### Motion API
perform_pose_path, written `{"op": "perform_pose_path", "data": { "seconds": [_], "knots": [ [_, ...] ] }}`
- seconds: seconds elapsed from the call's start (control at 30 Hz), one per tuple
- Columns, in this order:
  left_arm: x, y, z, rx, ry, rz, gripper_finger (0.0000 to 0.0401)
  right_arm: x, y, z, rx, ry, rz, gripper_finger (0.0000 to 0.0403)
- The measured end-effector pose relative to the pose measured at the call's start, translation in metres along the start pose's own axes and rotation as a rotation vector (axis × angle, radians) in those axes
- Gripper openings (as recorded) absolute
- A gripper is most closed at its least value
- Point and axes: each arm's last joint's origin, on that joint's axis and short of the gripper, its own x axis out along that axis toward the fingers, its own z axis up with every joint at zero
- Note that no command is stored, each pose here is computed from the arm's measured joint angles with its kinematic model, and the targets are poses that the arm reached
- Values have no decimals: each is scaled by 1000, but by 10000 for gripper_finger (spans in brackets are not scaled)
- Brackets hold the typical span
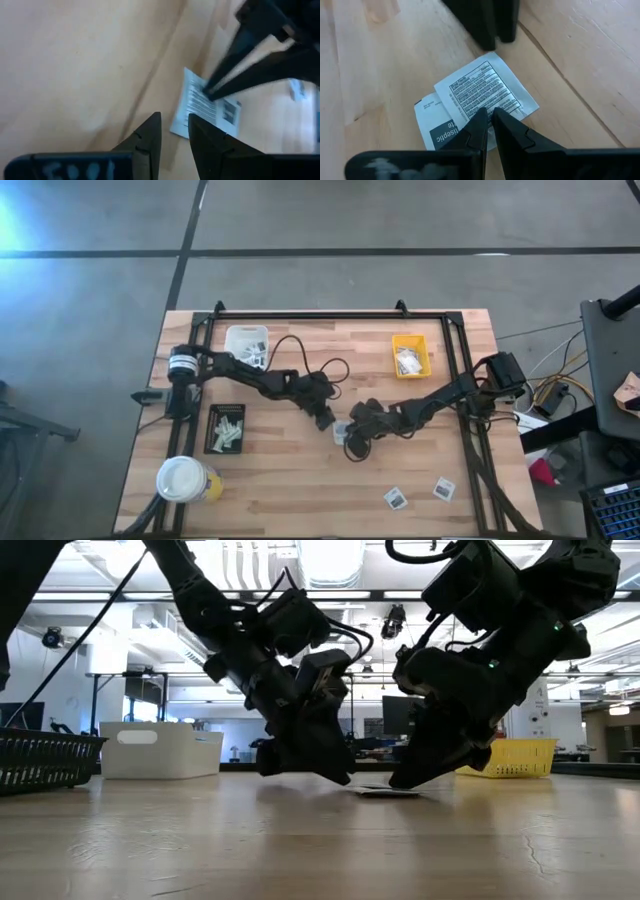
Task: Pick & Place First Aid Supplies
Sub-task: Put the gray towelette pack into the white bin
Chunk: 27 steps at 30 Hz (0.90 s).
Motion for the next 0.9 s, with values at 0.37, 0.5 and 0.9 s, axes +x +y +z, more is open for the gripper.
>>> {"op": "perform_pose_path", "data": {
  "seconds": [0.37, 0.5, 0.9],
  "knots": [
    [6, 3, -3, 5, 28, -36, 94, 2, -2, 8, -64, -53, 12, 33],
    [6, 3, -3, 4, 31, -36, 94, 2, -2, 9, -67, -61, 11, 33],
    [6, 1, -6, 31, 118, -127, 94, 3, -6, 13, -27, -76, -6, 33]
  ]
}}
